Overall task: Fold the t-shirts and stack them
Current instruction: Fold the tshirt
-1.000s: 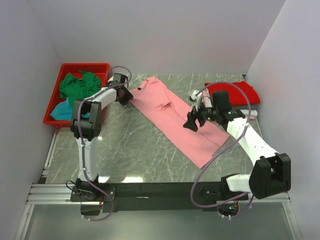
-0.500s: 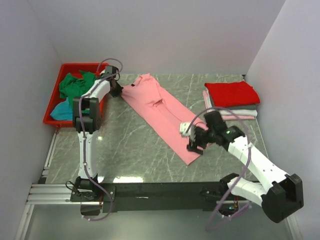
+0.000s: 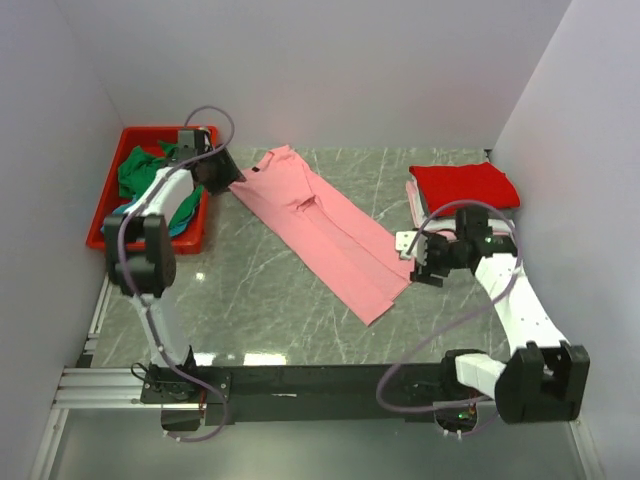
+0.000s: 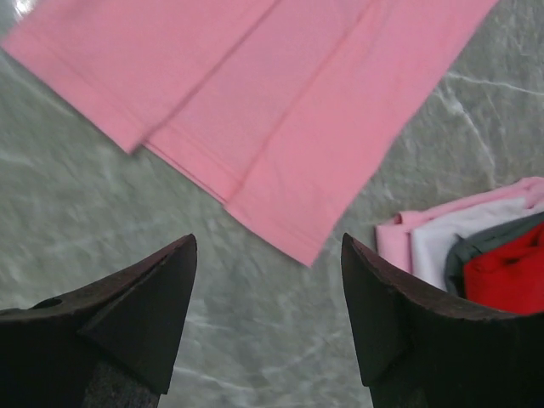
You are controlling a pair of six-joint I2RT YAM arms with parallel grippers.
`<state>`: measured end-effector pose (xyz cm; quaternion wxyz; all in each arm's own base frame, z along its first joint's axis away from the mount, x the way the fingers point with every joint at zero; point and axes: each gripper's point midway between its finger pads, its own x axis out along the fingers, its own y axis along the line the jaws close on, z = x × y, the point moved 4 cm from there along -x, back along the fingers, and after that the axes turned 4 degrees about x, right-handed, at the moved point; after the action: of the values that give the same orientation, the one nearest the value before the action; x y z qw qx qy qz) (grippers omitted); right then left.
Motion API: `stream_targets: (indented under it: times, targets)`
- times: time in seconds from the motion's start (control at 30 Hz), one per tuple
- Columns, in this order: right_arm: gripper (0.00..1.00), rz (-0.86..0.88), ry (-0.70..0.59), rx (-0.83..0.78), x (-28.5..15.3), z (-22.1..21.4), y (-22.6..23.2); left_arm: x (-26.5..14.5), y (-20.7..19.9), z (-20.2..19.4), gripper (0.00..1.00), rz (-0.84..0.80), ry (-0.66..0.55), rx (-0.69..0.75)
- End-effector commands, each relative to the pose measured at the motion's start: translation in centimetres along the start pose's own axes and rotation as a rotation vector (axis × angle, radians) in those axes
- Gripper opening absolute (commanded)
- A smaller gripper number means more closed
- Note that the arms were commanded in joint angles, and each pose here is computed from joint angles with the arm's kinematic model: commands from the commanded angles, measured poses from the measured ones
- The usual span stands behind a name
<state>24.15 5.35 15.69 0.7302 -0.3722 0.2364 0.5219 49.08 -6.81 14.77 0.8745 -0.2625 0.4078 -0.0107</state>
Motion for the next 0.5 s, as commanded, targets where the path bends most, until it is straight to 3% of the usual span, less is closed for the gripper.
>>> stream_targets:
  times: [0.0, 0.07, 0.1, 0.17, 0.2, 0.33, 0.4, 0.47]
  targets:
    - [0.75, 0.136, -0.075, -0.151, -0.8, -0.3, 0.1, -9.6, -8.3, 2.4, 0.65, -0.333, -0.231, 0.279]
    - [0.75, 0.157, -0.084, -0.159, -0.6, -0.9, -0.1, -11.3, -9.8, 0.4, 0.67, -0.397, -0.254, 0.421]
    - [0.75, 0.16, -0.094, -0.158, -0.5, -0.9, -0.2, -12.4, -11.4, -3.2, 0.69, -0.444, -0.231, 0.503]
    - [0.75, 0.152, -0.091, -0.152, -0.4, -1.7, -0.8, -13.9, -13.1, -6.8, 0.69, -0.468, -0.263, 0.696]
    - [0.75, 0.155, -0.099, -0.145, -0.4, -1.8, -0.9, -13.7, -15.0, -12.1, 0.68, -0.535, -0.19, 0.798]
    - [0.75, 0.185, -0.201, -0.069, -2.1, -2.1, -1.5, -14.9, -18.0, -23.1, 0.63, -0.718, -0.129, 1.11]
    - [0.74, 0.205, -0.24, -0.01, -3.4, -2.8, -2.0, -14.6, -18.7, -28.4, 0.62, -0.739, -0.073, 1.208]
    - [0.74, 0.191, -0.243, 0.025, -3.9, -3.6, -2.4, -13.9, -19.3, -31.0, 0.6, -0.733, -0.034, 1.225]
